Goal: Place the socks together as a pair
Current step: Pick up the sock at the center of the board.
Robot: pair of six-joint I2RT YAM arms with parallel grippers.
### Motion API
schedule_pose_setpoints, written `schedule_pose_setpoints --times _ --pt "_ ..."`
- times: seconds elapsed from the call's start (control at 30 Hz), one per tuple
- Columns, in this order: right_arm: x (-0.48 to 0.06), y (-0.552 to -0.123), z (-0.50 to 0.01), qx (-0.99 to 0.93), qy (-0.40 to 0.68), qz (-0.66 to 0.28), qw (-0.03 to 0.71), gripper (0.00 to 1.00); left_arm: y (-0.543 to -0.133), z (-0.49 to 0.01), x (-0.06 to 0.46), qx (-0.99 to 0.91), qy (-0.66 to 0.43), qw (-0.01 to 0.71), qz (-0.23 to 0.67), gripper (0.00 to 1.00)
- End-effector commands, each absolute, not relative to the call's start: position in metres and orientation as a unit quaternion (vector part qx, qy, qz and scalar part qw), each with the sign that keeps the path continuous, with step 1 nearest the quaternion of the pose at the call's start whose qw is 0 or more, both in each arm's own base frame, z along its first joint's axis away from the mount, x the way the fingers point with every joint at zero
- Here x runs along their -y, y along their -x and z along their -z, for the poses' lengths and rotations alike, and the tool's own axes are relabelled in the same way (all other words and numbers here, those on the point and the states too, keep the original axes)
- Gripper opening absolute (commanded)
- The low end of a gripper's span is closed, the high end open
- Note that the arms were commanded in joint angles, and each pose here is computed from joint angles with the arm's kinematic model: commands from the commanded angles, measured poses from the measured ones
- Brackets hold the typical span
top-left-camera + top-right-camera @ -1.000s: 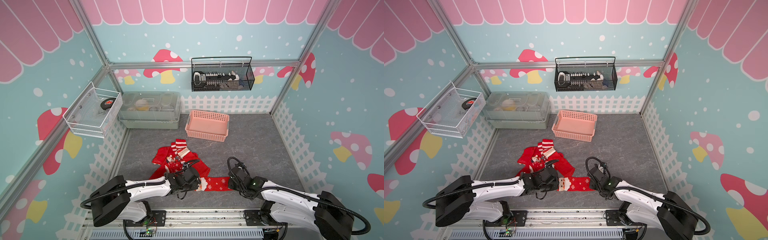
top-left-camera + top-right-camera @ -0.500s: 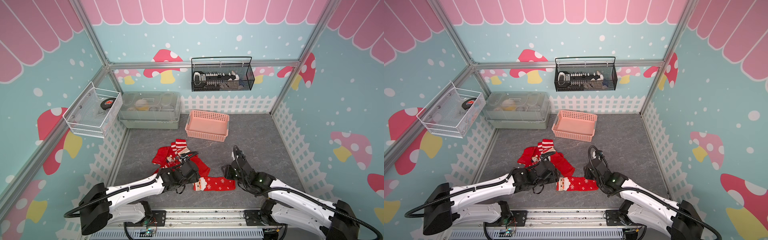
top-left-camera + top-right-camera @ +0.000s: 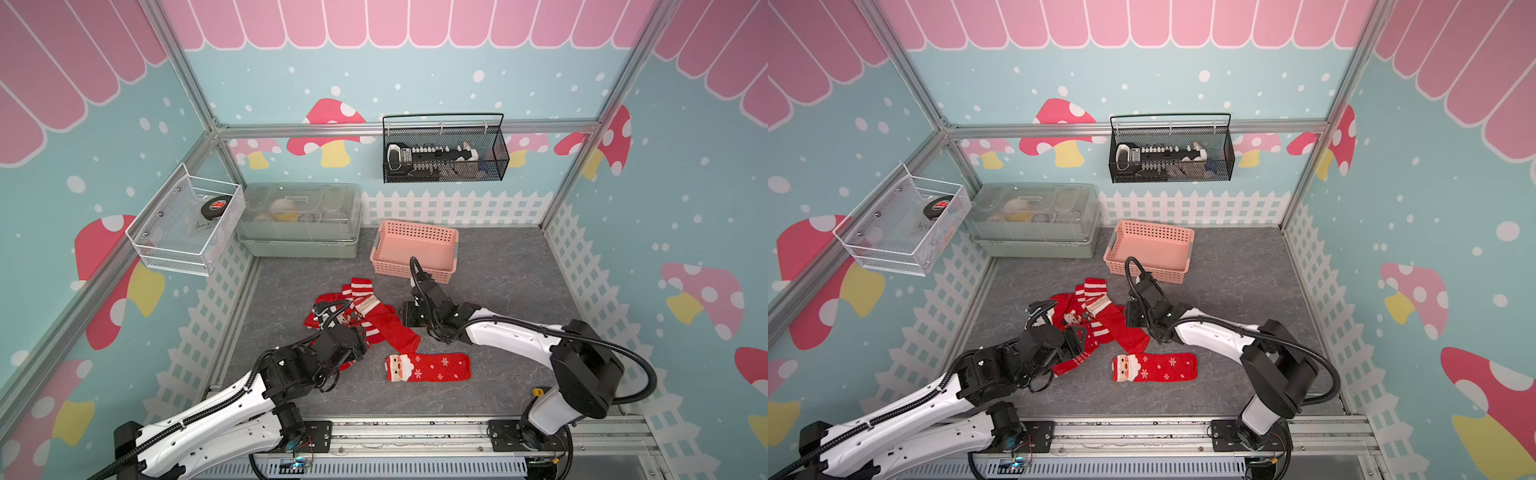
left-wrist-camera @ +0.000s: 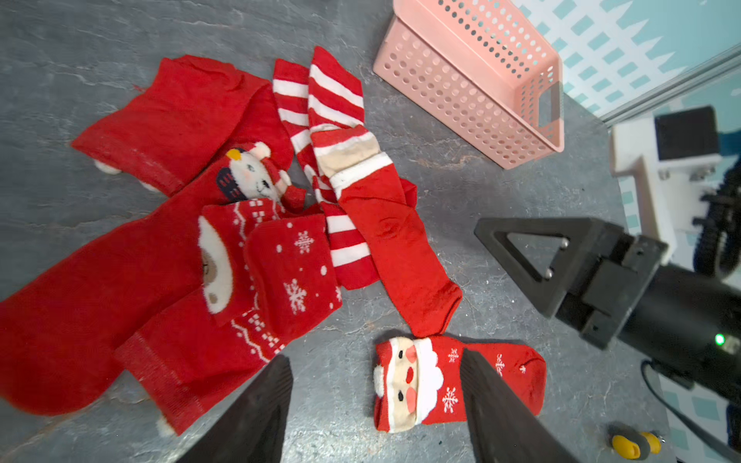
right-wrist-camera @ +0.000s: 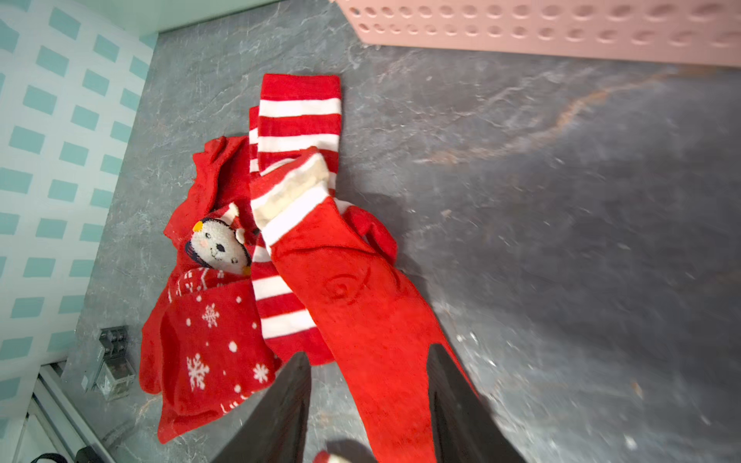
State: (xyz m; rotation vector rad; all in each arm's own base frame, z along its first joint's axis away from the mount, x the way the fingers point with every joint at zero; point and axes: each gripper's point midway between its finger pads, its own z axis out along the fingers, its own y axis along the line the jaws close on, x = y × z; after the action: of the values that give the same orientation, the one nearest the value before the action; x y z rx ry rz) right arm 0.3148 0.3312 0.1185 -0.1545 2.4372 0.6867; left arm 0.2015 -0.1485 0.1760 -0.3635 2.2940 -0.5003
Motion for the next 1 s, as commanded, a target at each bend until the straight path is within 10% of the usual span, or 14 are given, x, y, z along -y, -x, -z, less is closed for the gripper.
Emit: schedule_pose_setpoints --times 0.0,0.97 --pt "-0.363 -0.338 -0.133 -0.900 0.102 -0.287 0.312 0.48 -0.199 -0.174 0.133 -0.892 0.165 0.379 0.183 0.67" --pt "-0.423 -0.389 -0.047 -0.909 0.133 -0.326 0.223 0.39 -0.195 -0.161 0.138 -0.914 0.163 0.338 0.153 0.66"
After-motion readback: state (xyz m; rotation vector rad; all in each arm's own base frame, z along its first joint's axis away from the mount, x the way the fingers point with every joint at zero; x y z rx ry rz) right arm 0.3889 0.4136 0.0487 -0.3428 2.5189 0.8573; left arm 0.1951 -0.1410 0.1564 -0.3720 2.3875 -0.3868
